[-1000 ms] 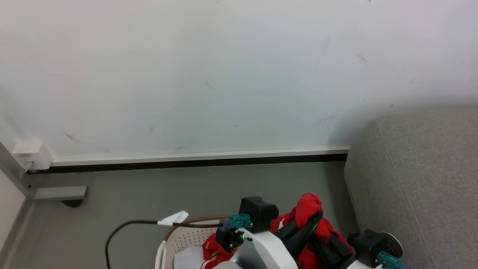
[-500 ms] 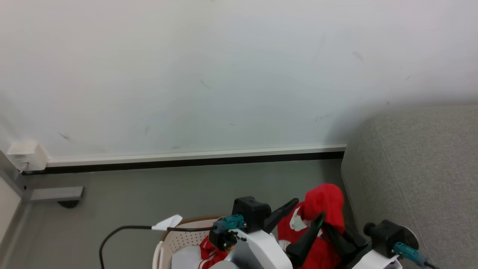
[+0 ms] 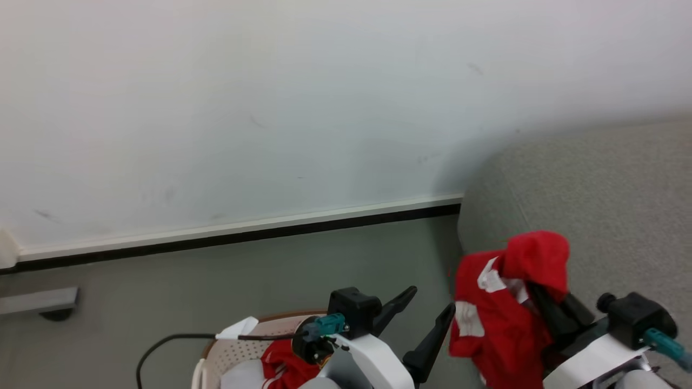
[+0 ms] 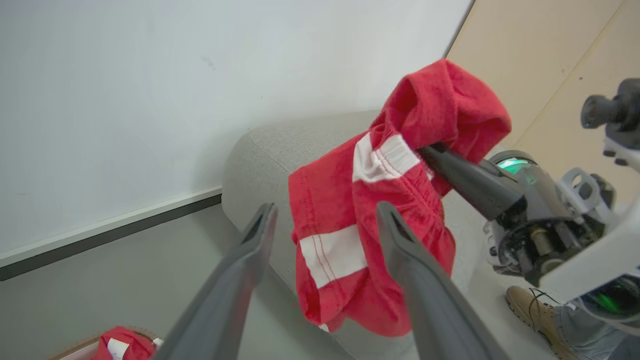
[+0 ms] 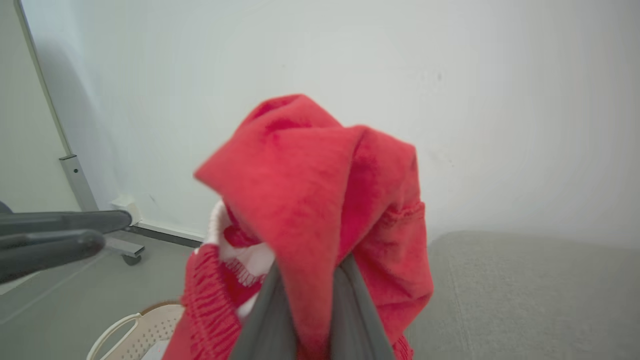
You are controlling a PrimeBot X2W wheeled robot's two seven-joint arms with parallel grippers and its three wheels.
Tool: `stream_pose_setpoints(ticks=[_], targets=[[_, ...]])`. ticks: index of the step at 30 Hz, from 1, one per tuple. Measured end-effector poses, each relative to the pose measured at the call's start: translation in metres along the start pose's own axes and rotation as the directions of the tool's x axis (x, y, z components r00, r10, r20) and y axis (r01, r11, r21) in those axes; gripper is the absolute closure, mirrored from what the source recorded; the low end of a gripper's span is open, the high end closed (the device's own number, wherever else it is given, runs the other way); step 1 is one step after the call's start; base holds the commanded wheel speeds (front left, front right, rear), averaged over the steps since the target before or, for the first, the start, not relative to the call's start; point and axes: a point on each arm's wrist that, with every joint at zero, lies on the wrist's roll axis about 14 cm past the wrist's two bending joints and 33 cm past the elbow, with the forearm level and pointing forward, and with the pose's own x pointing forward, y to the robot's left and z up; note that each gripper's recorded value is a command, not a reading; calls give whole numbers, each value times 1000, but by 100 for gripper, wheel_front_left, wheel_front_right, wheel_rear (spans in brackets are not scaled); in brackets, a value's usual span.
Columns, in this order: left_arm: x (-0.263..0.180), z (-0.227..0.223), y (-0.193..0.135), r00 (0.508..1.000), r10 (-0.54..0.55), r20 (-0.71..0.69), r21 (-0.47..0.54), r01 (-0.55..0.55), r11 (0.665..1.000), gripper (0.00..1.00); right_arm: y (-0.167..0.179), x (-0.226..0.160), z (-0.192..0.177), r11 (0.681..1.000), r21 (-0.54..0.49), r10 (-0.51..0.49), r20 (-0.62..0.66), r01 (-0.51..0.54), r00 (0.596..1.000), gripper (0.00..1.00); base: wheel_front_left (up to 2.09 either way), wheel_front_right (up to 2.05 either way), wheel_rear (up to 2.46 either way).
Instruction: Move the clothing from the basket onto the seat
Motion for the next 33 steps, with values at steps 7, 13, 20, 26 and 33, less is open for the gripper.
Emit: stream_pose_setpoints(ticks=[7,13,20,26,33], targets=[[15,-13,-11,998,-57,-28,-11,57,998,0,-45,-24,17,991,-40,-125,30,127,992,100,0,0,0],[28,-20,-16,994,-99,-46,-28,98,995,0,-69,-33,22,978,-59,-198,36,200,980,100,0,0,0],[47,-23,-5,991,-122,-52,-25,121,992,0,-101,-26,19,958,-84,-272,24,273,962,100,0,0,0],[73,-25,32,991,-118,-61,-7,118,993,0,-154,14,39,924,-129,-352,88,361,932,100,0,0,0],[103,-36,86,995,-93,-42,7,94,996,0,-240,61,53,846,-213,-470,133,488,873,100,0,0,0]])
